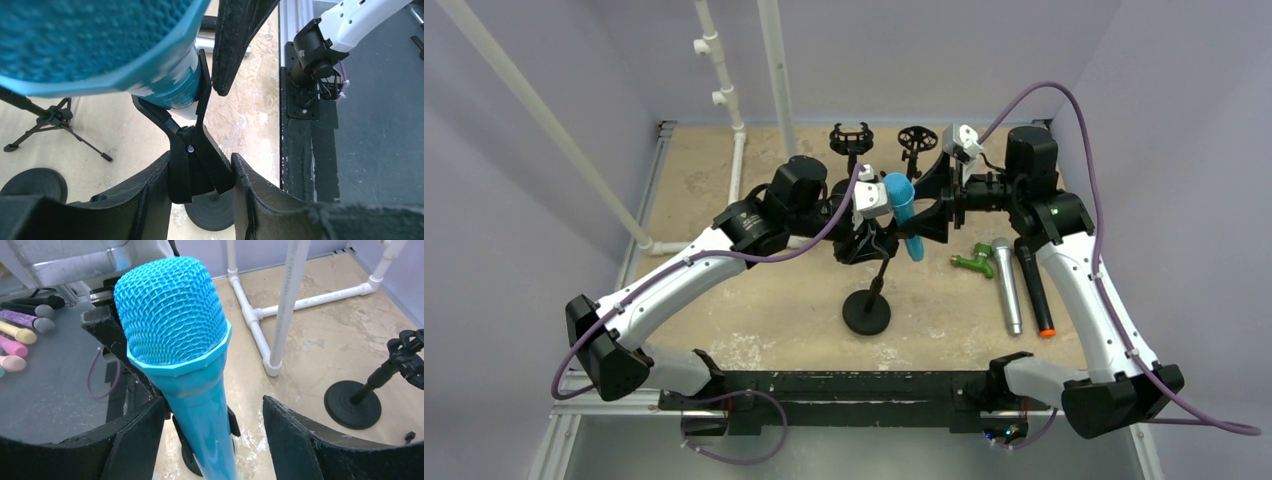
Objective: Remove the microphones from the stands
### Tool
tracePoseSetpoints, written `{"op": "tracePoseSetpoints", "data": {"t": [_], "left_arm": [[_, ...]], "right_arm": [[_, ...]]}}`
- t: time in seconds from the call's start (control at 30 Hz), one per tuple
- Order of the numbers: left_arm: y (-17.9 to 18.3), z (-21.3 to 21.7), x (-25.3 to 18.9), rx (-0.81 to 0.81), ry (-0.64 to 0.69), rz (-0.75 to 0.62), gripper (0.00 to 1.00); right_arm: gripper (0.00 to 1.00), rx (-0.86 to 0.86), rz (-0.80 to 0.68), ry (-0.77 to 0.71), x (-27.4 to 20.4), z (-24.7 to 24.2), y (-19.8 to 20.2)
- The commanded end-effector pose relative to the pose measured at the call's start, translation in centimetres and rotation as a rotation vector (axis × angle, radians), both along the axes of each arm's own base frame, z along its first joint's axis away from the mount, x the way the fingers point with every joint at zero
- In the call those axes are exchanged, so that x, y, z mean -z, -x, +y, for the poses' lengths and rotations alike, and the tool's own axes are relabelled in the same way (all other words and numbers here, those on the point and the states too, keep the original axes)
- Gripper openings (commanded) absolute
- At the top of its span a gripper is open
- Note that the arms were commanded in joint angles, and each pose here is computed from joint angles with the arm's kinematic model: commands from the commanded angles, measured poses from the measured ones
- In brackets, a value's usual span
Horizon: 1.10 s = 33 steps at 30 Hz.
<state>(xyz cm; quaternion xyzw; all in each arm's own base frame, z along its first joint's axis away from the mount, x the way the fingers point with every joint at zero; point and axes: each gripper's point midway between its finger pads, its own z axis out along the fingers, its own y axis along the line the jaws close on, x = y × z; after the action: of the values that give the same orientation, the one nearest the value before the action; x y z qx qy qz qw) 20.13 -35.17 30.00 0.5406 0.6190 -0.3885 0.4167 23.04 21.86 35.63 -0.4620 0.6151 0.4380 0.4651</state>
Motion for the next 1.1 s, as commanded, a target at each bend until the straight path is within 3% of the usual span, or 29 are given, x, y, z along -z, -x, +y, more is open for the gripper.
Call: {"op": "tracePoseSetpoints", "data": {"t": [0.0,0.47,0.8,1.07], "left_arm": [[0.5,-0.5,-2.7,0.066,0.085,-0.065,0.00],[0.2,-1.0,-2.1,0.070,0.067,-0.042,0.00],[-0.9,-0.2,-1.6,-0.007,0.028,-0.069,0.00],[-1.0,0.7,-0.7,-0.016,0.005,-0.111,0.00]], "right_arm": [[0.69,-0.079,0.001,-0.074,-2.2,1.0,1.0],[0.52,-0.118,0.048,-0.077,-0.5,2.2,1.3],[0.01,-0.049,0.018,-0.058,-0.4,1.9,0.5],[0.00,0.001,-0.027,-0.016,-0.3,1.2,0.0]]}}
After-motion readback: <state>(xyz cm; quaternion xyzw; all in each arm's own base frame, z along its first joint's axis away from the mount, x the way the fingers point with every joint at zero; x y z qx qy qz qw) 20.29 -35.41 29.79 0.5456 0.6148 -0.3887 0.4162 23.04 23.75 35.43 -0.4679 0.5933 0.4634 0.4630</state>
